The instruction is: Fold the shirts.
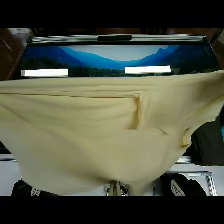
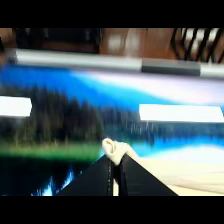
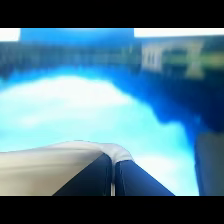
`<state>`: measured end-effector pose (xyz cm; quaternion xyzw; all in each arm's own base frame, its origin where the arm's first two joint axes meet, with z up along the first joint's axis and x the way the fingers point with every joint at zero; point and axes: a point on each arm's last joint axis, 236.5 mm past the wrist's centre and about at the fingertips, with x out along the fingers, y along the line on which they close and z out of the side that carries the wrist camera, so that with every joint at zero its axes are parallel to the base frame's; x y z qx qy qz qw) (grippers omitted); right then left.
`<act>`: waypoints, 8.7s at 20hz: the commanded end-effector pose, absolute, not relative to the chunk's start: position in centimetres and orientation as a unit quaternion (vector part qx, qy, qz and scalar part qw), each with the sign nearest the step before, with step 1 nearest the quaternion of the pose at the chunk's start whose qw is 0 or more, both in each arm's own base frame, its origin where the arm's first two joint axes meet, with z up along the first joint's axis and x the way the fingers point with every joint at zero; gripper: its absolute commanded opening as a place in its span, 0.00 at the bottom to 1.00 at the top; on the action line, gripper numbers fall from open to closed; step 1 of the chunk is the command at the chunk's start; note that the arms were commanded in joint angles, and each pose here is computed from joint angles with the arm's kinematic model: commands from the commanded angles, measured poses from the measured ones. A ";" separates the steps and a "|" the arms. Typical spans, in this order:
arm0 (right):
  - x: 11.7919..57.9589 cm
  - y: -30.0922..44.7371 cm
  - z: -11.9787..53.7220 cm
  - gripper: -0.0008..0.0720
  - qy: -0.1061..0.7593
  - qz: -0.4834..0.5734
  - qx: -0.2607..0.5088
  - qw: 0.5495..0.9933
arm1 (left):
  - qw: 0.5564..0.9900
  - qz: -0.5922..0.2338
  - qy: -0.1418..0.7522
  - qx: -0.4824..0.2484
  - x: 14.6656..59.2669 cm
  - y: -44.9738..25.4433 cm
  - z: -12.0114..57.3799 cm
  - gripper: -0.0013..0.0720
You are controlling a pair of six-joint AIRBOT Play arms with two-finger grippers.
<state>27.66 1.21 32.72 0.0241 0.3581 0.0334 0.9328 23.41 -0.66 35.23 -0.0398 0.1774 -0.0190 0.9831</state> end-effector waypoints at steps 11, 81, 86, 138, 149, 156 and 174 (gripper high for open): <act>59.1 9.2 6.7 0.12 0.286 0.081 0.074 0.952 | 0.907 -0.055 0.393 -0.140 51.5 -0.2 4.7 0.07; 33.0 -8.6 4.0 0.82 0.649 -0.082 0.097 0.750 | 0.593 -0.061 0.726 -0.342 19.1 -1.2 -11.0 0.89; 32.3 -8.4 4.0 0.82 0.660 -0.081 0.098 0.740 | 0.602 -0.027 0.722 -0.340 19.7 -1.8 -12.5 0.32; 49.4 8.6 -4.8 0.12 0.526 0.134 0.246 0.803 | 0.713 -0.094 0.595 -0.358 45.8 1.0 -5.4 0.07; 47.3 5.2 -1.9 0.83 0.537 0.143 0.172 0.813 | 0.677 -0.111 0.643 -0.341 43.7 2.7 -3.8 0.64; 42.1 1.9 -4.1 0.93 0.629 0.140 0.220 0.732 | 0.713 -0.100 0.622 -0.308 44.1 5.1 0.6 0.63; 43.2 12.1 -9.3 0.92 0.647 0.215 0.287 0.673 | 0.703 -0.117 0.636 -0.297 43.8 3.3 0.6 0.53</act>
